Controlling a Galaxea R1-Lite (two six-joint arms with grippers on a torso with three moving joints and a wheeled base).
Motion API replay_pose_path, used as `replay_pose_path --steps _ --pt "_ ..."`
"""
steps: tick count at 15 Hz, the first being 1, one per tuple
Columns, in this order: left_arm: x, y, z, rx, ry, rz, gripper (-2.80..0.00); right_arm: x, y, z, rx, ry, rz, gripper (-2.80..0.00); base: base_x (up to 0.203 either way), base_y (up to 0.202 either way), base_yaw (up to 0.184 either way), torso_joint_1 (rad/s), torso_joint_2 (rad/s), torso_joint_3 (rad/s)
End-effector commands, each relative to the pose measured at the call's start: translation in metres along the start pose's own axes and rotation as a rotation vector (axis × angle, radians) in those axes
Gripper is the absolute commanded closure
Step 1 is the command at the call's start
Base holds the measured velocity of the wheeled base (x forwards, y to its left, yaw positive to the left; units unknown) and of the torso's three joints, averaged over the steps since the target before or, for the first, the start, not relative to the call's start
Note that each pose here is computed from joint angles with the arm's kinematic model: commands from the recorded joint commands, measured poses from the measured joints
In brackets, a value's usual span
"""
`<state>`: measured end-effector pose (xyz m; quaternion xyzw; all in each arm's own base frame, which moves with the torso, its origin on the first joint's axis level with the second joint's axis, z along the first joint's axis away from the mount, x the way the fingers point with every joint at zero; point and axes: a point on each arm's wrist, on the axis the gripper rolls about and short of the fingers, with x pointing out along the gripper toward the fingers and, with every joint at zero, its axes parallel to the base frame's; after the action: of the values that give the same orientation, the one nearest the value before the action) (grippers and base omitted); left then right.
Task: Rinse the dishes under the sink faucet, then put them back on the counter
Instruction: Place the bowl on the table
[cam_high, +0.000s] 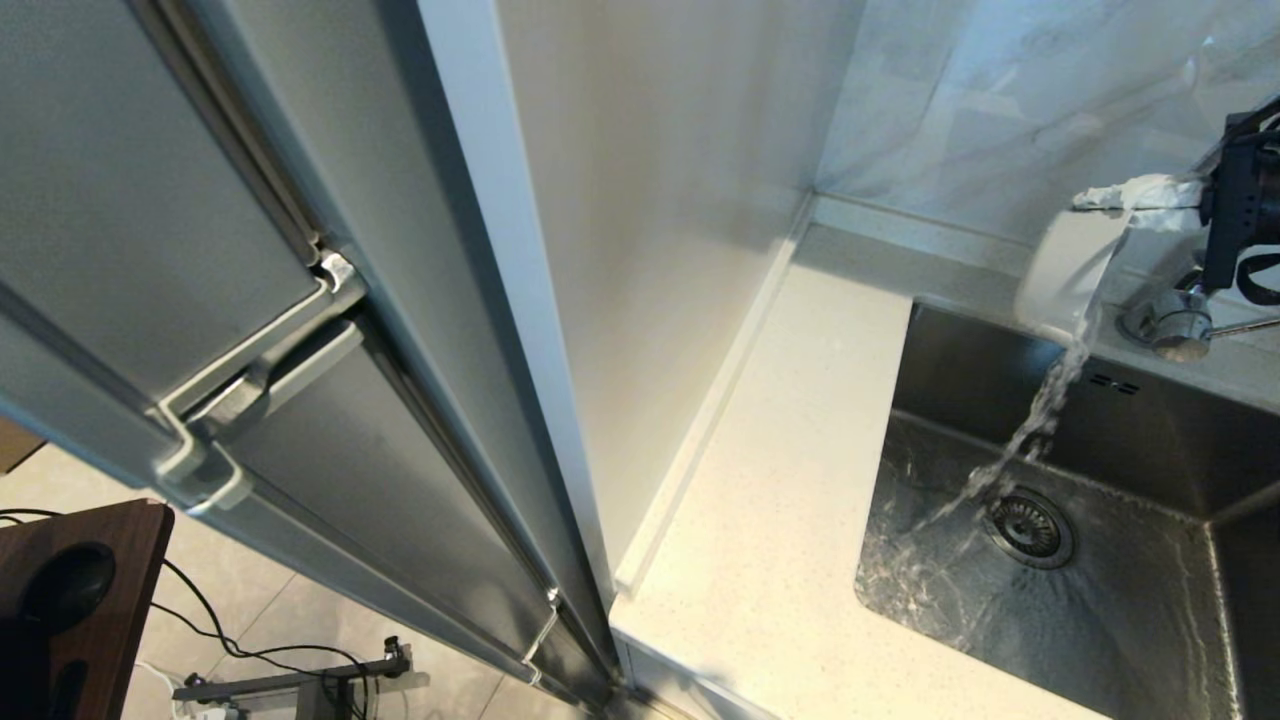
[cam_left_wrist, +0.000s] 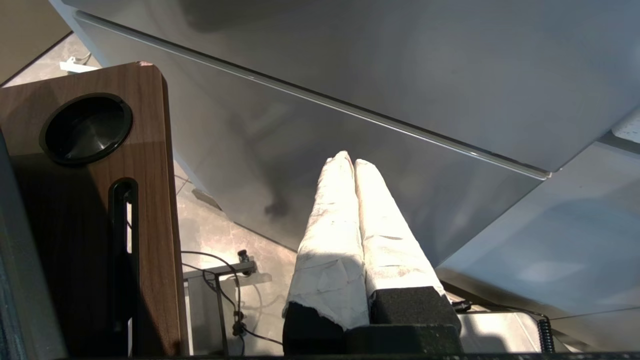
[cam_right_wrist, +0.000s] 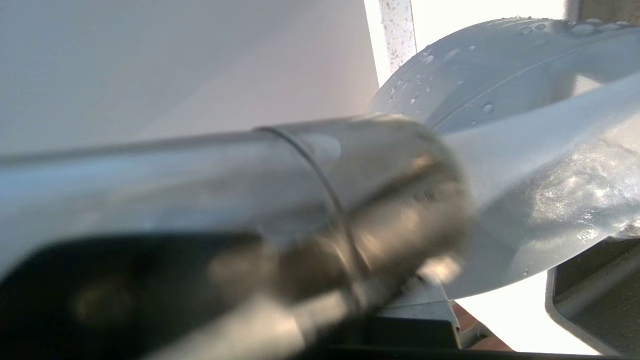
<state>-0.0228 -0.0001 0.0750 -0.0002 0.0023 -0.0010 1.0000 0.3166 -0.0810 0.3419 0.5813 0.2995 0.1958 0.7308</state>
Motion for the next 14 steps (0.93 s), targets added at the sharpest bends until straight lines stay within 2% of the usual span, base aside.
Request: replay_pose_path --steps 1,6,14 --pt "0.0 0.0 0.0 -0.001 0.0 0.0 0.0 -0.002 0.001 -0.002 0.009 0.006 0.002 0.0 0.0 0.0 0.0 0.0 0.0 0.0" --pt "0.0 0.0 0.0 0.0 0.0 0.0 0.0 -0.032 0.007 -0.01 -0.005 -0.047 0.016 0.0 0.0 0.0 0.0 0.0 0.0 0.0" --pt "0.0 0.0 0.0 -0.001 0.0 0.0 0.0 -0.08 -0.007 0.012 -0.041 -0.214 -0.018 0.0 0.0 0.0 0.0 0.0 0.0 0.0"
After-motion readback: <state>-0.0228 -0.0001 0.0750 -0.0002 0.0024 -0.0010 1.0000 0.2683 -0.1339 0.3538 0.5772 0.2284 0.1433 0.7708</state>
